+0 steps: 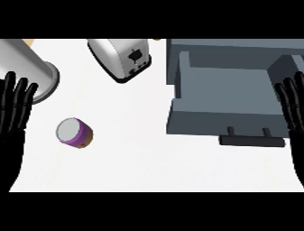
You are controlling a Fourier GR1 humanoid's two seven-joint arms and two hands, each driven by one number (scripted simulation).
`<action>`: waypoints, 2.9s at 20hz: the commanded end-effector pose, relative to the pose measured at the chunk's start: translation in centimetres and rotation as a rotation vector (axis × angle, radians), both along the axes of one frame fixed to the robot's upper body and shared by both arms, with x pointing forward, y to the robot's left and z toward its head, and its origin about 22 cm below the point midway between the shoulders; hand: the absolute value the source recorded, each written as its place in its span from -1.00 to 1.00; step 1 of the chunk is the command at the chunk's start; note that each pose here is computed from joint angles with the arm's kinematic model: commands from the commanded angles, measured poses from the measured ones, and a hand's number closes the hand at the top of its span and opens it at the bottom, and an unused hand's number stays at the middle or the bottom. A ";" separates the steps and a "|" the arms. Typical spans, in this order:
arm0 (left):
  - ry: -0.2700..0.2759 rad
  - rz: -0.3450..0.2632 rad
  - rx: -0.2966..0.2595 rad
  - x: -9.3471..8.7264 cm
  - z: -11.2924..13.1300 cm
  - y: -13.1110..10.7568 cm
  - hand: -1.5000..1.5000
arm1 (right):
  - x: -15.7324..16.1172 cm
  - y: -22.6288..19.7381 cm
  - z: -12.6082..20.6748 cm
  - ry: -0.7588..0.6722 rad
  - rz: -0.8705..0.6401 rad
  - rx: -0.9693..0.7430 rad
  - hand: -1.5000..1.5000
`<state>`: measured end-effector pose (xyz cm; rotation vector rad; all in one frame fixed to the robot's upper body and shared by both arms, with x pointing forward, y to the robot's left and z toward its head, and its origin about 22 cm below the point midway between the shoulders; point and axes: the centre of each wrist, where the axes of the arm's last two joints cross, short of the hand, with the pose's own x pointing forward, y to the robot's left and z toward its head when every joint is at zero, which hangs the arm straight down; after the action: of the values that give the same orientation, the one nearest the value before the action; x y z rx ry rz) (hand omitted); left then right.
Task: Pick up the can, place it into the drawer and close the drawer
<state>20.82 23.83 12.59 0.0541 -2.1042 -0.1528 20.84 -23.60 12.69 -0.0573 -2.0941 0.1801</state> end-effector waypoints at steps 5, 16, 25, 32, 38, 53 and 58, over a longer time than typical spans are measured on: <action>-0.040 -0.013 -0.039 1.0 1.2 -2.7 -1.00 | 1.2 -1.0 0.3 -0.039 -0.042 0.044 -1.00; 0.377 0.195 -0.029 -1.4 -1.3 -3.8 -1.00 | -2.8 -2.1 -1.7 0.305 -0.171 0.084 -1.00; 0.400 0.238 -0.093 -3.0 -0.8 -1.2 -1.00 | -2.2 -2.5 -3.4 0.308 -0.185 0.073 -1.00; 0.422 0.265 -0.080 -0.7 -2.4 0.7 -1.00 | -3.7 -5.6 -2.7 0.300 -0.180 0.051 -1.00; 0.442 0.264 -0.084 0.6 -4.0 -0.6 -1.00 | -4.1 -6.1 -4.7 0.297 -0.179 0.071 -1.00; 0.484 0.312 -0.090 1.7 -12.1 0.0 -1.00 | -4.5 -5.7 -5.5 0.303 -0.184 0.043 -1.00; 0.459 0.346 -0.094 2.6 -12.4 3.2 -1.00 | -4.3 -6.2 -4.7 0.295 -0.177 0.063 -1.00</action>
<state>22.96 25.59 1.52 0.2734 -1.6025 0.1168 16.55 -29.29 7.43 -0.1694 -1.7839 0.0181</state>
